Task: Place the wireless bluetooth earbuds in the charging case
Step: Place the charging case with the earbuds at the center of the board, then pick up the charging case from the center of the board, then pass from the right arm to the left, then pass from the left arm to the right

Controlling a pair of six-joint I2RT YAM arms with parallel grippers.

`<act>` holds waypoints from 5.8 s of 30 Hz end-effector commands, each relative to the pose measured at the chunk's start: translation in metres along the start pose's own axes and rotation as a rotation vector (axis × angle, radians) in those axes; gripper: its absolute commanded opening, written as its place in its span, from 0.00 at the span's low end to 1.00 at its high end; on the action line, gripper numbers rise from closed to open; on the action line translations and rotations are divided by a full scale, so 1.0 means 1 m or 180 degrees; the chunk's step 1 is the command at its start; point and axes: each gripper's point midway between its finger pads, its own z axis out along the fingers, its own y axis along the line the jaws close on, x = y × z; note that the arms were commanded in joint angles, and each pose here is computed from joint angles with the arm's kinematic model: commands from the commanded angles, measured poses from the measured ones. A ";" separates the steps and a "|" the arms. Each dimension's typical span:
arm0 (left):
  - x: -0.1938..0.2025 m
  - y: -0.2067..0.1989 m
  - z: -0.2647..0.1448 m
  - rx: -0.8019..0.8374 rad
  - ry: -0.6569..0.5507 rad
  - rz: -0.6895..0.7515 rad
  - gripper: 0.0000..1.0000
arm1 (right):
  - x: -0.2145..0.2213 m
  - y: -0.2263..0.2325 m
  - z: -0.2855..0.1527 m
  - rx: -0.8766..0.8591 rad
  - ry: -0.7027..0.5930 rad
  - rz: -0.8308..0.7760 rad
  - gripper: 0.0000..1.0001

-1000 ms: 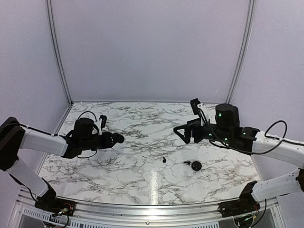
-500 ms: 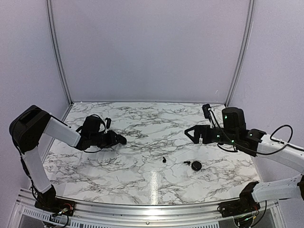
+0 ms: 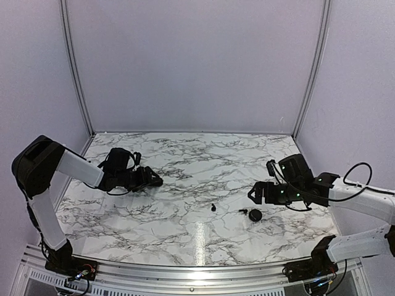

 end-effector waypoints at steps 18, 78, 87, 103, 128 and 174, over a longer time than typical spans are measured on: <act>-0.017 -0.053 -0.066 0.0233 -0.0292 0.0596 0.96 | 0.080 -0.043 0.038 0.0581 0.0791 -0.0282 0.77; 0.046 -0.128 -0.146 0.1298 -0.0059 0.0758 0.94 | -0.012 0.228 0.008 -0.0711 -0.0396 -0.3111 0.41; 0.086 -0.162 -0.129 0.1565 0.0441 0.0984 0.74 | 0.008 0.274 0.001 -0.1001 -0.0555 -0.3641 0.40; 0.105 -0.201 -0.132 0.1944 0.0511 0.1118 0.62 | 0.021 0.295 0.002 -0.1163 -0.0530 -0.3876 0.39; 0.113 -0.211 -0.128 0.2036 0.0562 0.1145 0.10 | 0.009 0.300 -0.001 -0.0870 -0.0751 -0.3910 0.43; 0.107 -0.249 -0.210 0.2616 -0.0404 0.2320 0.01 | 0.010 0.325 -0.087 -0.3675 -0.0166 -0.2631 0.50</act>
